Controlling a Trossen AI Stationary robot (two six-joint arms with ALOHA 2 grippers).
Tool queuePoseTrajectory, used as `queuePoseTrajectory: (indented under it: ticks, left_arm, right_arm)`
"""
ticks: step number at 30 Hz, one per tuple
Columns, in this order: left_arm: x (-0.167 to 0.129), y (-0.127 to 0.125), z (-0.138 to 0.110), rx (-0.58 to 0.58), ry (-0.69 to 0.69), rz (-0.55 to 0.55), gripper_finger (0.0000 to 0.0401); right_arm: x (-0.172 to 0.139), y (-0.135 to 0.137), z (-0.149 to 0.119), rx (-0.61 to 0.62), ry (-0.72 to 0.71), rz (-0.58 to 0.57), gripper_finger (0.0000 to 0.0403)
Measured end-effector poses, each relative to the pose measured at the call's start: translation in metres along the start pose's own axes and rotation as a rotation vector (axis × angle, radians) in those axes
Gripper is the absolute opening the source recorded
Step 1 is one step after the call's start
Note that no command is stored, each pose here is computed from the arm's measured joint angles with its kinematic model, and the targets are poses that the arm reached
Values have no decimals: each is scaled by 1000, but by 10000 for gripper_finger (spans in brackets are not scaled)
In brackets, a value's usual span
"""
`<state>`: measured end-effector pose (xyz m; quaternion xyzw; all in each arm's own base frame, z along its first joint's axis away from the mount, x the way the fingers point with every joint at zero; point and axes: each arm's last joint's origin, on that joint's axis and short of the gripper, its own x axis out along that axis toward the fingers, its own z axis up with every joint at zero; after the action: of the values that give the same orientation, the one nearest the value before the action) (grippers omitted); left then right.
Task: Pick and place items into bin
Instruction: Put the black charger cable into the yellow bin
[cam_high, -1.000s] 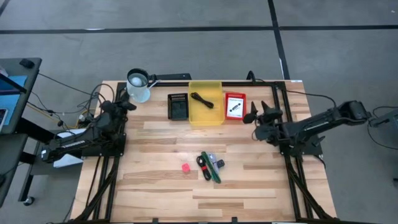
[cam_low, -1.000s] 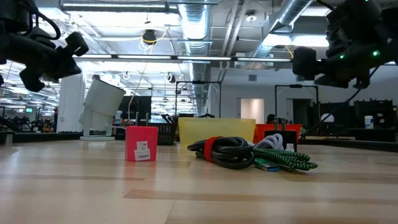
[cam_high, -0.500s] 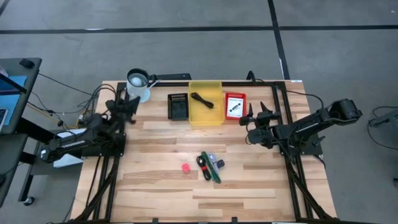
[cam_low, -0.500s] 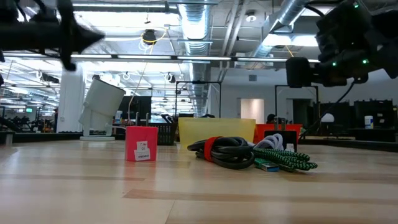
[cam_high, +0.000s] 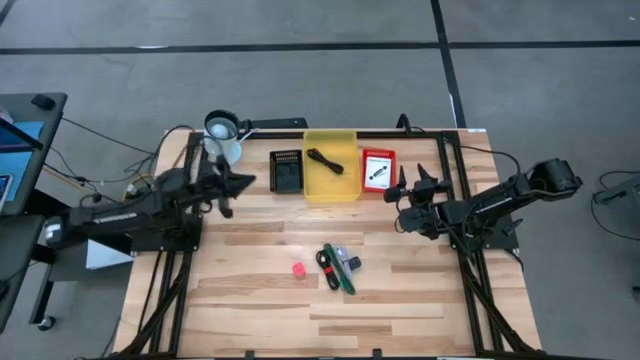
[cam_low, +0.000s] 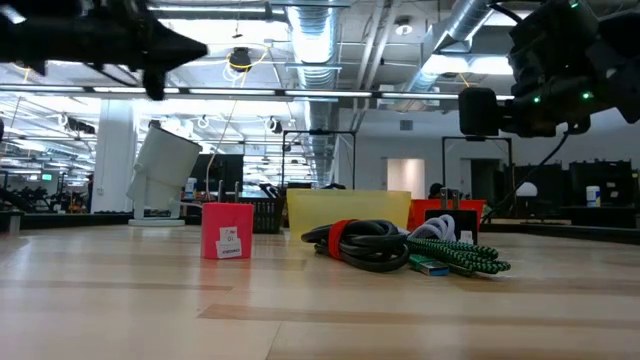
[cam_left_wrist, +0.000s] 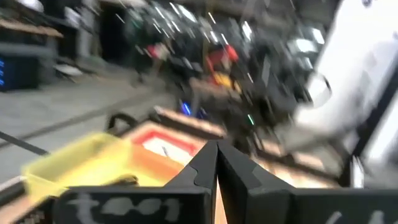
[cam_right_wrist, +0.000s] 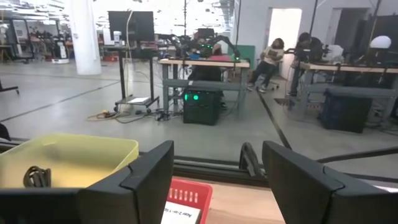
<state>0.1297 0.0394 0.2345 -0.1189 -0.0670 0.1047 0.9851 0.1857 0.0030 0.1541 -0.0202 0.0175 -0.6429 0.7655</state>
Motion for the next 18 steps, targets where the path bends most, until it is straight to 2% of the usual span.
queuePoseTrajectory:
  ticks: [6,10,15,18]
  left_arm:
    - [39,-1,-2,197,182,-134,0]
    - [61,2,-7,348,253,-169,0]
    - [83,2,-4,416,297,-227,0]
    - [96,1,0,413,339,-268,0]
  right_arm:
    - [1,0,0,0,1,-6,240]
    - [1,0,0,-1,2,-3,240]
    - [1,1,-1,-3,27,35,240]
    - [1,1,-2,-9,40,55,240]
